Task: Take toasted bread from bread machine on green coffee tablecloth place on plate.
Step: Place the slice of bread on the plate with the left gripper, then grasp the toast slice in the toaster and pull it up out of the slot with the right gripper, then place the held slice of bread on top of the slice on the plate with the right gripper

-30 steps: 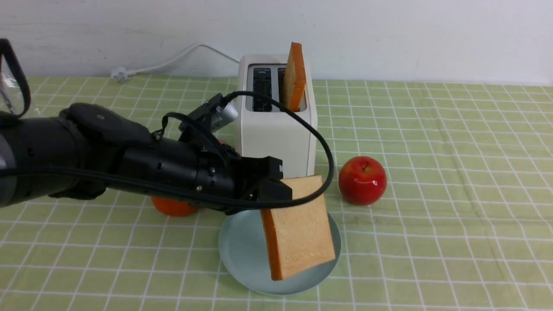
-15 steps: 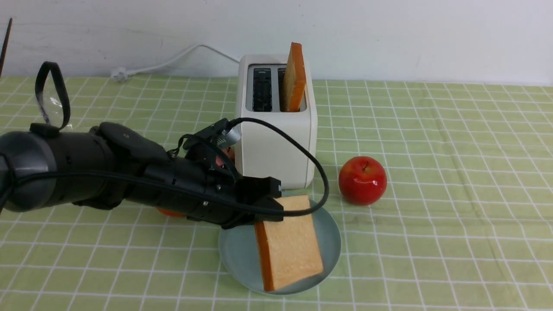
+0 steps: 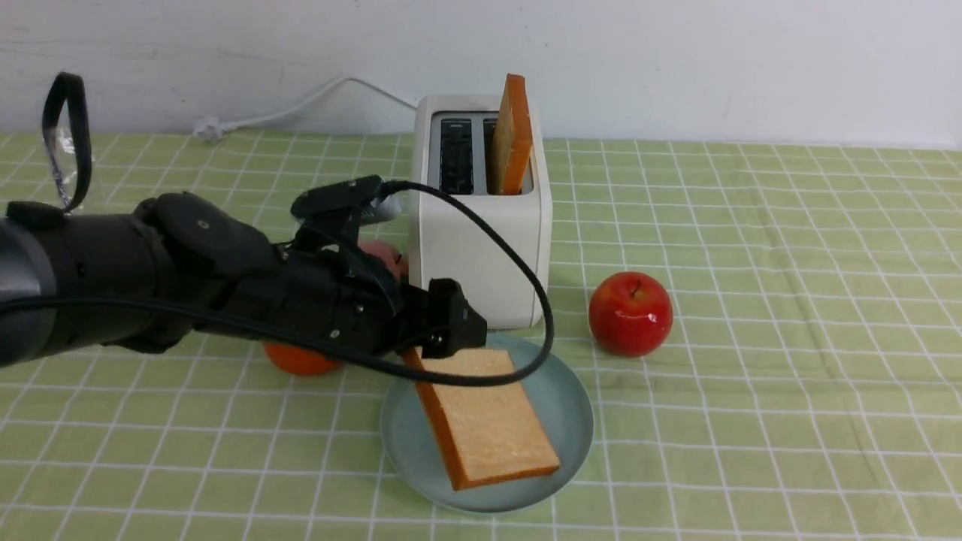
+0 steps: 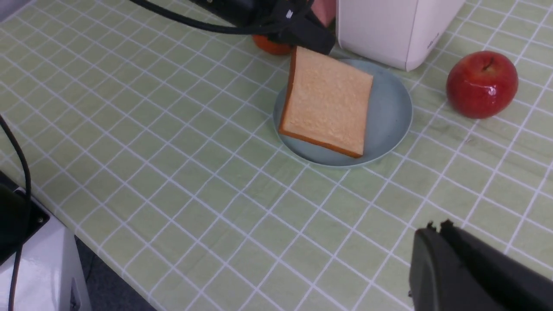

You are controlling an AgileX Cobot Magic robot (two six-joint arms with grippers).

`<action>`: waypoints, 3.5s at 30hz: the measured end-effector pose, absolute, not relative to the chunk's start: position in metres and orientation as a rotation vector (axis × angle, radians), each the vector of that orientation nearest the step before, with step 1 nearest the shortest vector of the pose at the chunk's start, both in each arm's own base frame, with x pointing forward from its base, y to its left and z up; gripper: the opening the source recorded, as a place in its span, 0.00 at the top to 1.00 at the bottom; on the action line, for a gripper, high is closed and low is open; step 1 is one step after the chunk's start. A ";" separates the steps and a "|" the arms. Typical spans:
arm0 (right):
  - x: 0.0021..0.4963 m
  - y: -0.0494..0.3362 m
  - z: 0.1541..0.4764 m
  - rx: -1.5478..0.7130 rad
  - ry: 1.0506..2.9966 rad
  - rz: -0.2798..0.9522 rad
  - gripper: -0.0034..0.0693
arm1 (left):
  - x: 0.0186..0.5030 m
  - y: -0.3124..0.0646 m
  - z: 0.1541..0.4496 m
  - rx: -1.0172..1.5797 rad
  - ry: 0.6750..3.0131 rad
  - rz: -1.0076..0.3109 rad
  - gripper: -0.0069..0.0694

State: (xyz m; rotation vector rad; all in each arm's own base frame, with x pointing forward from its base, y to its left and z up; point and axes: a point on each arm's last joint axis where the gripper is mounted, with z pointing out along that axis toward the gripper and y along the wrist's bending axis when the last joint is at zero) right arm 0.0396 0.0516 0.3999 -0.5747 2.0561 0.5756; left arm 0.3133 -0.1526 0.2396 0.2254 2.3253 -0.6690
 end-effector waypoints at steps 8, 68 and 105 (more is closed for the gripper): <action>0.040 0.051 0.400 -0.573 2.055 0.568 0.95 | 0.287 -0.132 0.316 0.324 2.035 -0.517 0.18; 0.454 0.234 0.299 -0.168 2.164 0.469 0.49 | 0.065 -0.045 0.344 0.369 1.513 -0.534 0.93; 0.262 0.179 0.362 -0.567 2.469 0.796 0.79 | 0.061 -0.050 0.338 0.440 1.577 -0.572 0.93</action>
